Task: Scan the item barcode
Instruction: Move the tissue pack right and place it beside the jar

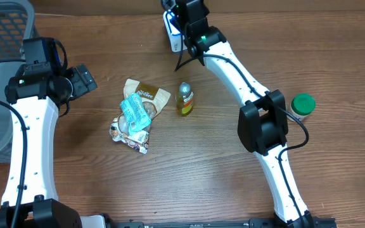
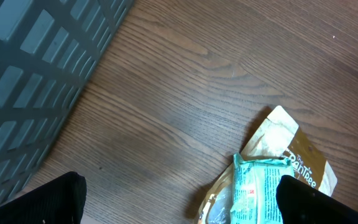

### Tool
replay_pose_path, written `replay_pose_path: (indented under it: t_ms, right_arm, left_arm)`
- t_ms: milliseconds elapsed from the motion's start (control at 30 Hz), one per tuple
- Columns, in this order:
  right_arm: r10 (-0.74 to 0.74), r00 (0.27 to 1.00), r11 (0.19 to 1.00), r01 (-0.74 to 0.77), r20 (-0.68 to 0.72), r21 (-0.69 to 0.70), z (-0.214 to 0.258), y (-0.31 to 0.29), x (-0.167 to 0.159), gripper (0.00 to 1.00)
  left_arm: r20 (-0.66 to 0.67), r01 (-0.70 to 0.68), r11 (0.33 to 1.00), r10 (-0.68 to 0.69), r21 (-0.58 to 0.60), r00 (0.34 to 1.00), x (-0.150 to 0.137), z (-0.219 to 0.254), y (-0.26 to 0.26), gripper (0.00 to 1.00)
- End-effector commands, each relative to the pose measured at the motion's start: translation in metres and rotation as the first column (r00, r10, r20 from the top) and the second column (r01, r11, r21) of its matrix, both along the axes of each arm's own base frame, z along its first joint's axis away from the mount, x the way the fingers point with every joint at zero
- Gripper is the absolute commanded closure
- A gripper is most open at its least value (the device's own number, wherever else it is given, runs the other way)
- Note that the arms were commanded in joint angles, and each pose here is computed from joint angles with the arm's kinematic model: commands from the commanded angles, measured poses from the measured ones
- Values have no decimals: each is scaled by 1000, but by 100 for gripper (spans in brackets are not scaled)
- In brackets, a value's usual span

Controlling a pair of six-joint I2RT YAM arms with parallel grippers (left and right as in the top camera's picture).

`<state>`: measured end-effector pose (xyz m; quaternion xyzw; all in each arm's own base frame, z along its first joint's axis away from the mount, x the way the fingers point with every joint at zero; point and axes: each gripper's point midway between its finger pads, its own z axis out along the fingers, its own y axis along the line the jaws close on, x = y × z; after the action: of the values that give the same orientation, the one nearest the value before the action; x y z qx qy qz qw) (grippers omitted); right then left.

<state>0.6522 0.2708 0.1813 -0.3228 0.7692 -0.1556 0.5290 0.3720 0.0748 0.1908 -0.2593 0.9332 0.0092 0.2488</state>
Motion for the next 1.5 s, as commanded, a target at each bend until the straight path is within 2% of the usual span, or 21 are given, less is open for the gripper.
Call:
replay_pose_path:
  t_ms: [0,667,800,933,1100,1167,1300,1400,1467]
  right_arm:
    - [8,1000,991,-5,22,-133,-3,-5,3,96]
    - [23,994,980,-43,-104,-194,-48,-8,-11,96]
    - [21,998,984,-31,-58,-175,-35,-7,-6,96]
    - [17,1000,990,-17,1,-142,9,-10,-9,96]
    - [-65,997,998,64,35,26,74,-31,-21,96]
    - [-105,994,992,105,-9,73,84,-45,-31,96]
    - [-210,960,962,237,-188,136,83,-80,-66,96]
    - [-334,856,905,408,-395,119,53,-120,-103,96]
    - [-386,756,873,484,-529,54,26,-145,-128,96]
  left_arm:
    - [13,8,1000,-8,11,1000,1,5,1,0]
    - [13,8,1000,-8,11,1000,1,5,1,0]
    - [13,8,1000,-8,11,1000,1,5,1,0]
    - [13,8,1000,-8,11,1000,1,5,1,0]
    - [13,8,1000,-8,11,1000,1,5,1,0]
    - [13,8,1000,-8,11,1000,1,5,1,0]
    - [13,8,1000,-8,11,1000,1,5,1,0]
    - [13,8,1000,-8,11,1000,1,5,1,0]
    - [13,8,1000,-8,11,1000,1,5,1,0]
